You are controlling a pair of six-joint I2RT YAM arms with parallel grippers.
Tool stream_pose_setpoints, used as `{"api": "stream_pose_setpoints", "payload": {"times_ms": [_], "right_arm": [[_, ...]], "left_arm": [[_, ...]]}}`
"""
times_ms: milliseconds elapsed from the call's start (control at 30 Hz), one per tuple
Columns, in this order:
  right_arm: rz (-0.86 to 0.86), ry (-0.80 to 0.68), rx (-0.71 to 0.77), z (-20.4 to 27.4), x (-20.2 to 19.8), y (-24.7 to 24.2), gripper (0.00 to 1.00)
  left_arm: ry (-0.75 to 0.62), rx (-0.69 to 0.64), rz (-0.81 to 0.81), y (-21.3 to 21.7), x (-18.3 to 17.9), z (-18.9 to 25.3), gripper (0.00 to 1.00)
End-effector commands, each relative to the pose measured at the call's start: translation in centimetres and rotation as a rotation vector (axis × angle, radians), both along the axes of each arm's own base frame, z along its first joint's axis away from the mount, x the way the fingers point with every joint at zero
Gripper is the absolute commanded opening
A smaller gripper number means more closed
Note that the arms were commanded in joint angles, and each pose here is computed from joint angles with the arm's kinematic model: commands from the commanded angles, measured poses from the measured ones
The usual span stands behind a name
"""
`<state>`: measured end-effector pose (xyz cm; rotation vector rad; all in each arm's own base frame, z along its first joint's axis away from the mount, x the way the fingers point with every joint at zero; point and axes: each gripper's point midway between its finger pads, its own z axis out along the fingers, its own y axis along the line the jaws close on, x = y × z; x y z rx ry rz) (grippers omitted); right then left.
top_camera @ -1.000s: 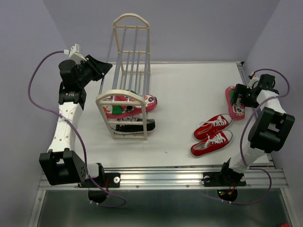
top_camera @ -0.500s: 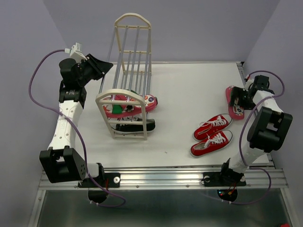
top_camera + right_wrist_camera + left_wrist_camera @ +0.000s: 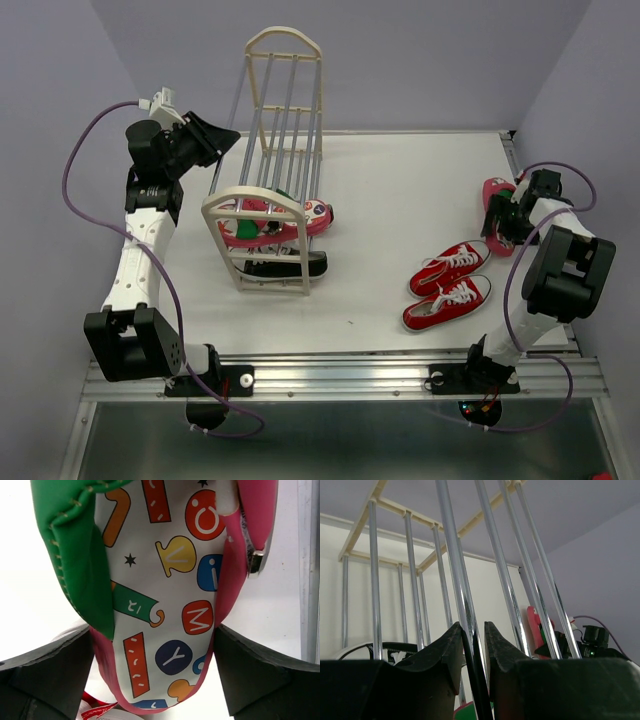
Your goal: Place and organize the shoes onto the shoe shelf
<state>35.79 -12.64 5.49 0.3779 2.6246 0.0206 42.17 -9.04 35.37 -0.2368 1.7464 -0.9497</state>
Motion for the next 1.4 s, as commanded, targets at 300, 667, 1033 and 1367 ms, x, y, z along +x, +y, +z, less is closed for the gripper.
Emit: {"api": "stream_pose_setpoints", "payload": {"times_ms": [300, 667, 1033, 1367], "right_arm": [[0.074, -0.251, -0.004, 5.3, 1.9, 1.6, 0.01], [0.211, -0.596, -0.161, 16.3, 3.2, 4.4, 0.01], [0.96, -0.7, -0.325, 22.0, 5.5, 23.7, 0.01], [1.403, -0.838, -0.29, 24.8, 5.7, 36.6, 0.01]], "left_arm": [[-0.024, 0.109, -0.048, -0.4, -0.5, -1.6, 0.2], [-0.026, 0.108, -0.052, -0.5, -0.5, -1.6, 0.2], [-0.02, 0.112, -0.047, -0.4, -0.2, -1.8, 0.19], [-0.005, 0.126, -0.046, -0.2, 0.7, -2.3, 0.19]]}}
